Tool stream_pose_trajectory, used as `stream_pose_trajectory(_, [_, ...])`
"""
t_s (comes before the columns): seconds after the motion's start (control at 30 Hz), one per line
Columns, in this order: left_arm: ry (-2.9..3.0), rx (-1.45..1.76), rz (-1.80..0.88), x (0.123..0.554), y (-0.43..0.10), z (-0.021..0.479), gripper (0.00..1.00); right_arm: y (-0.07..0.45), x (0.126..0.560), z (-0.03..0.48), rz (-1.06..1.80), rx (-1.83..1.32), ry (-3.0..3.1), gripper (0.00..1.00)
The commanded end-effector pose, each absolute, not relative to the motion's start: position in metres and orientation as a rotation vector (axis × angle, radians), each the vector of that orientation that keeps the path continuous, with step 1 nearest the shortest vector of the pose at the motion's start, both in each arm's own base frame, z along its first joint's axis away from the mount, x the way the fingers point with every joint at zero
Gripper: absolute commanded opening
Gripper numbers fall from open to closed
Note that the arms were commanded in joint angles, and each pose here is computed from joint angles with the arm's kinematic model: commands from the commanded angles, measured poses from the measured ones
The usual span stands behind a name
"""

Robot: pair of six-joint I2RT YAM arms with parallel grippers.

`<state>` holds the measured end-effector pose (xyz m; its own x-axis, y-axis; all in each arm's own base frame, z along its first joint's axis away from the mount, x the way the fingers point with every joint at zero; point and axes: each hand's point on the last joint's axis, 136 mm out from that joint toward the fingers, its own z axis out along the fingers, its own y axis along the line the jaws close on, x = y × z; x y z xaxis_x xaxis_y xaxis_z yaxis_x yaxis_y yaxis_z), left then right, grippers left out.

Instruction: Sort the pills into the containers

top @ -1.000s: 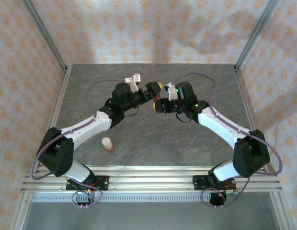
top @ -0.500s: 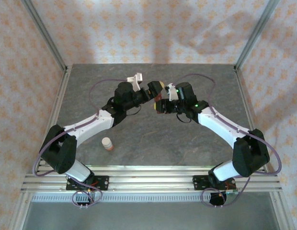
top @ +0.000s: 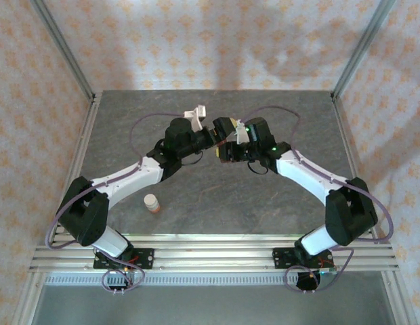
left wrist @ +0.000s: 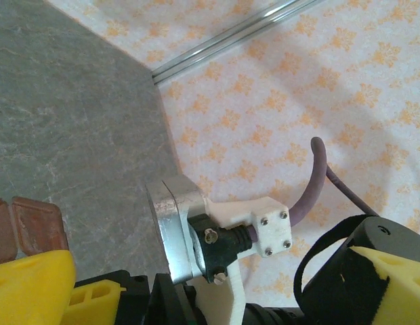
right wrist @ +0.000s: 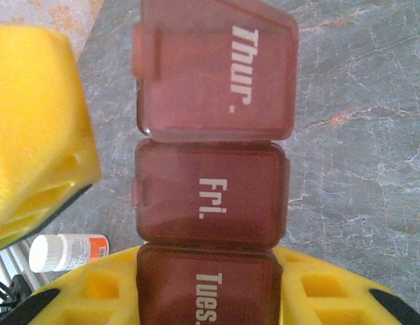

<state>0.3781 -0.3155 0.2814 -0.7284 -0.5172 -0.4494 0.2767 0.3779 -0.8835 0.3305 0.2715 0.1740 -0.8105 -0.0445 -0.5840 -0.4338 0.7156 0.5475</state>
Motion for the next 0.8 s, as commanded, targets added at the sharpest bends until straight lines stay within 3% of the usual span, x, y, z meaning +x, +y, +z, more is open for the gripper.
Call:
stream_pose_trajectory(0.0, [1.847, -0.151, -1.357, 0.374, -0.304, 0.313, 1.0, 0.272, 0.334, 0.173, 0.911, -0.389, 2.366, 0.35])
stream_pose_trajectory(0.37, [2.035, -0.142, -0.82, 0.38, -0.231, 0.265, 1.0, 0.257, 0.329, 0.114, 0.728, -0.47, 2.556, 0.36])
stream_pose_trajectory(0.77, [2.129, -0.249, -0.678, 0.39, -0.179, 0.217, 1.0, 0.254, 0.323, 0.067, 0.557, -0.532, 2.691, 0.38])
